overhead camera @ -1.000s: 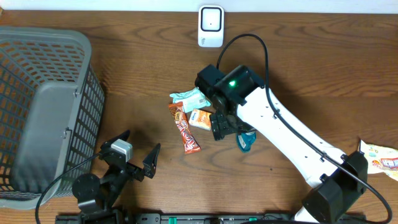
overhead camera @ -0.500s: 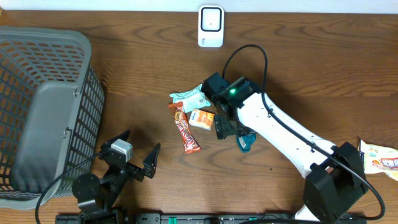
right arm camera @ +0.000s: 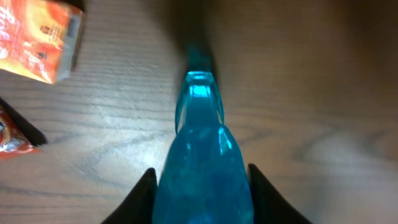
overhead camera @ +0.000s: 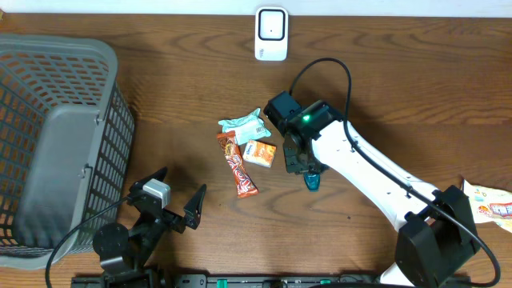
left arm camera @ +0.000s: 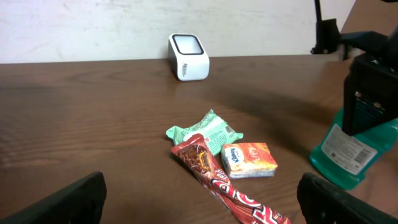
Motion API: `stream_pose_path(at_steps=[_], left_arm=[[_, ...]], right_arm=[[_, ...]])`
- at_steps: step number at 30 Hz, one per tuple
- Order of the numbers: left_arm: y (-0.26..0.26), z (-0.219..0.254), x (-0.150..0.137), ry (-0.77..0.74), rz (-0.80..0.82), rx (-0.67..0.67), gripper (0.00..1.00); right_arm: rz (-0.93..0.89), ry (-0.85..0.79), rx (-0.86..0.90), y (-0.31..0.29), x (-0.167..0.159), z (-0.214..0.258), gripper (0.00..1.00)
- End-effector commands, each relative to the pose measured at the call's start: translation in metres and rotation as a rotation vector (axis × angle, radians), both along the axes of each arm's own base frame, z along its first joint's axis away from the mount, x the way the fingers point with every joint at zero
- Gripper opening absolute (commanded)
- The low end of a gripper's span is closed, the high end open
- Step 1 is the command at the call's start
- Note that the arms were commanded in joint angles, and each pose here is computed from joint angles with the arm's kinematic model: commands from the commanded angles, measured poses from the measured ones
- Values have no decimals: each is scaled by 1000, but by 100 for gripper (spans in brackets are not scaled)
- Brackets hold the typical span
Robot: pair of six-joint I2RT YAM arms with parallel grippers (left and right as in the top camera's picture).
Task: Scan the item barcode
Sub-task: 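Grasp the lying Listerine bottle with the right gripper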
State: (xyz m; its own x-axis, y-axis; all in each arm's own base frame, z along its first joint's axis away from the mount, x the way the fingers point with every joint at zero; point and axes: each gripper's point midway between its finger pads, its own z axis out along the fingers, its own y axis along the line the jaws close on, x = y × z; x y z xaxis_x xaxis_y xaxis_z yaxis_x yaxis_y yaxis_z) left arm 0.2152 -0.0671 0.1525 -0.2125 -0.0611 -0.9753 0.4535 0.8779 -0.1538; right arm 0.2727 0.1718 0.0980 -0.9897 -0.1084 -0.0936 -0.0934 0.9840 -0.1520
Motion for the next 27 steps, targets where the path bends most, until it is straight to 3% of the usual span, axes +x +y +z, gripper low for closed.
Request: stream_pose_path(at_steps=[1,7,12,24,27], left_arm=[[-2,-12,-2,41,-11,-16,98],[-2,-12,-2,41,-11,-16,98],[-2,-12,-2,41,-11,-16,98],[-2,-12,-2,41,-11,-16,98],[-2,-12,-2,41,-11,-16,98]], right_arm=[[111,8,27,6,5,-7,15],[440,-2,169,33,22,-3,11],[722,-18,196,36,32,5,15],[984,-85,165,42,48,20,10],[986,-94,170,44,49,21,32]])
